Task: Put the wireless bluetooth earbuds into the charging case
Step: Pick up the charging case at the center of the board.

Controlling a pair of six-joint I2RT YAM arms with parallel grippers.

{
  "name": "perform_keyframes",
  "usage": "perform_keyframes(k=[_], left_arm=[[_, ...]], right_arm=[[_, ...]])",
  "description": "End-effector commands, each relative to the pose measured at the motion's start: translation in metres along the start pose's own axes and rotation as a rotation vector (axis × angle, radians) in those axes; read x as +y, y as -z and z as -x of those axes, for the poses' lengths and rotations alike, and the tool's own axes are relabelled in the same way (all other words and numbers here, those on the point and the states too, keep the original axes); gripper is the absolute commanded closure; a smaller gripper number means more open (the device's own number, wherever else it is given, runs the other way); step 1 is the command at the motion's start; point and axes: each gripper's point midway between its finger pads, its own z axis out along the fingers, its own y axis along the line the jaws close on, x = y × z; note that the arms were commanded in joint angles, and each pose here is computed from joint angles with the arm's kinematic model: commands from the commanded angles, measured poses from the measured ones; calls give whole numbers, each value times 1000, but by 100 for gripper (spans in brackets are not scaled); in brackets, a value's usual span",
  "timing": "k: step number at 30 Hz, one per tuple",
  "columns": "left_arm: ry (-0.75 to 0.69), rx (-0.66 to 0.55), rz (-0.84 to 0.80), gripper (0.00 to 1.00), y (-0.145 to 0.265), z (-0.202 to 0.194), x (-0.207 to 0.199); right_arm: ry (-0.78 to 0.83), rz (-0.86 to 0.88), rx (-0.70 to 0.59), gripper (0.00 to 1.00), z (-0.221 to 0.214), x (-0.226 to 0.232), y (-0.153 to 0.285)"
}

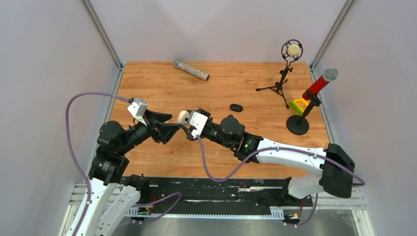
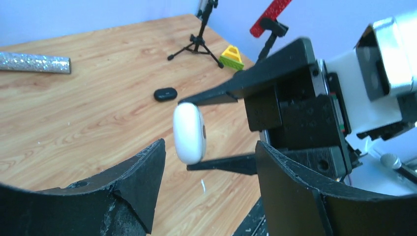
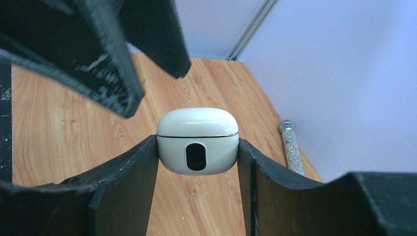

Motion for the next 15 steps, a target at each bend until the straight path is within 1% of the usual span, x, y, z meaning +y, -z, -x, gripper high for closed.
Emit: perform_keyframes(k=[1, 3, 5, 6, 8, 11, 13, 15], left_arm=[[18, -98, -32, 26, -1, 34, -11], [15, -92, -23, 26, -2, 33, -8], [-9, -82, 28, 28, -3, 30, 3], [-22, -78, 45, 31, -4, 29, 7], [-51, -58, 62, 33, -5, 22, 14], [-30, -39, 77, 38, -9, 15, 21], [-21, -41, 49, 41, -13, 15, 18], [-16, -38, -3, 39, -16, 15, 10]], right_arm=[[4, -9, -71, 78, 21, -4, 7], [1, -10, -74, 78, 22, -4, 8], [-1, -11, -78, 78, 23, -5, 10], [-1, -13, -80, 78, 24, -5, 10], [-4, -11, -86, 78, 26, -6, 10], [5, 3, -100, 78, 30, -2, 9], [18, 7, -107, 77, 32, 1, 8], [28, 11, -110, 77, 33, 2, 6]])
